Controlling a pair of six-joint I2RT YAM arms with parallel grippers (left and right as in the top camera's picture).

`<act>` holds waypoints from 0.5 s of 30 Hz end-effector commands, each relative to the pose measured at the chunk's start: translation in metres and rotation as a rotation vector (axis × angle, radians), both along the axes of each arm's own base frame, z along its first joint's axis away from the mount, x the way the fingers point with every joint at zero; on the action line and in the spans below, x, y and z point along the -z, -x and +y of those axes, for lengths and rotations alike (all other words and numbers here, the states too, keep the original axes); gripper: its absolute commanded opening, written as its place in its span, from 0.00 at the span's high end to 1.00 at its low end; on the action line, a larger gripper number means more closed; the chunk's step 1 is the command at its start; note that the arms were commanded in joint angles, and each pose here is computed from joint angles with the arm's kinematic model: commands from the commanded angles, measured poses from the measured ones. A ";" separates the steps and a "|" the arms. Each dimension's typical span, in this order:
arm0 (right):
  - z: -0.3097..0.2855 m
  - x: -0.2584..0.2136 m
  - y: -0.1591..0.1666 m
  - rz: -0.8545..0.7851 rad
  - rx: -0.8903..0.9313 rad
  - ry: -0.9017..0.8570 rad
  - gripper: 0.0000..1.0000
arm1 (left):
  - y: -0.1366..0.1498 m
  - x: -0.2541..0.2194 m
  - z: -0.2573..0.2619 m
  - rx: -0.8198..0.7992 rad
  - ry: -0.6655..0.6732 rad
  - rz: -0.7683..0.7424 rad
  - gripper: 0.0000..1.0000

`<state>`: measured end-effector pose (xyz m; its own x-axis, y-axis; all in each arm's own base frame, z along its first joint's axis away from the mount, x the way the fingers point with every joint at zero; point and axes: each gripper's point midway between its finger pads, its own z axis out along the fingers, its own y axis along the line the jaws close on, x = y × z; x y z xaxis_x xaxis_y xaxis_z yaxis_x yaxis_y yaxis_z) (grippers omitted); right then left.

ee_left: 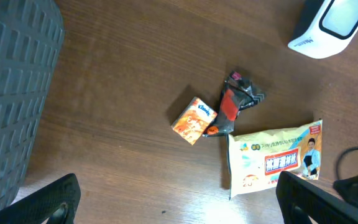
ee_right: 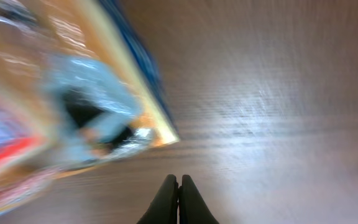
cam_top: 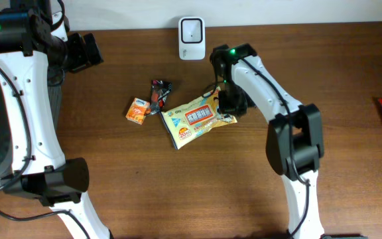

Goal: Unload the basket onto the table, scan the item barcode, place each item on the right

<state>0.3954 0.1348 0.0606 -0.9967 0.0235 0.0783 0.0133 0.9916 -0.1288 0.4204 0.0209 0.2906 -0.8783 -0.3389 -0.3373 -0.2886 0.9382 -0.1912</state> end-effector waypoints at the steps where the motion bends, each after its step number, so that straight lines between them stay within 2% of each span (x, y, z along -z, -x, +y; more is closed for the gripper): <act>1: 0.046 -0.033 -0.020 -0.135 -0.185 -0.185 0.96 | 0.001 -0.003 -0.001 0.013 0.004 -0.009 0.01; 3: 0.096 -0.026 -0.007 -0.094 -0.371 -0.397 0.96 | 0.001 -0.003 -0.001 0.013 0.004 -0.009 0.01; 8: 0.126 -0.005 0.050 0.055 -0.484 -0.361 0.96 | 0.001 -0.003 -0.001 0.013 0.004 -0.009 0.01; 10: 0.130 0.007 0.039 -0.029 -0.407 -0.261 0.96 | 0.001 -0.003 -0.001 0.013 0.004 -0.009 0.01; 15: 0.133 0.042 0.006 -0.158 -0.349 -0.239 0.96 | 0.001 -0.003 -0.001 0.013 0.004 -0.009 0.01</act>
<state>0.3776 0.2872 0.0398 -0.9165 -0.3811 -0.1214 -0.3965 0.9057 0.1498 0.4203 0.0209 0.2906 -0.8784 -0.3389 -0.3370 -0.2887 0.9382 -0.1911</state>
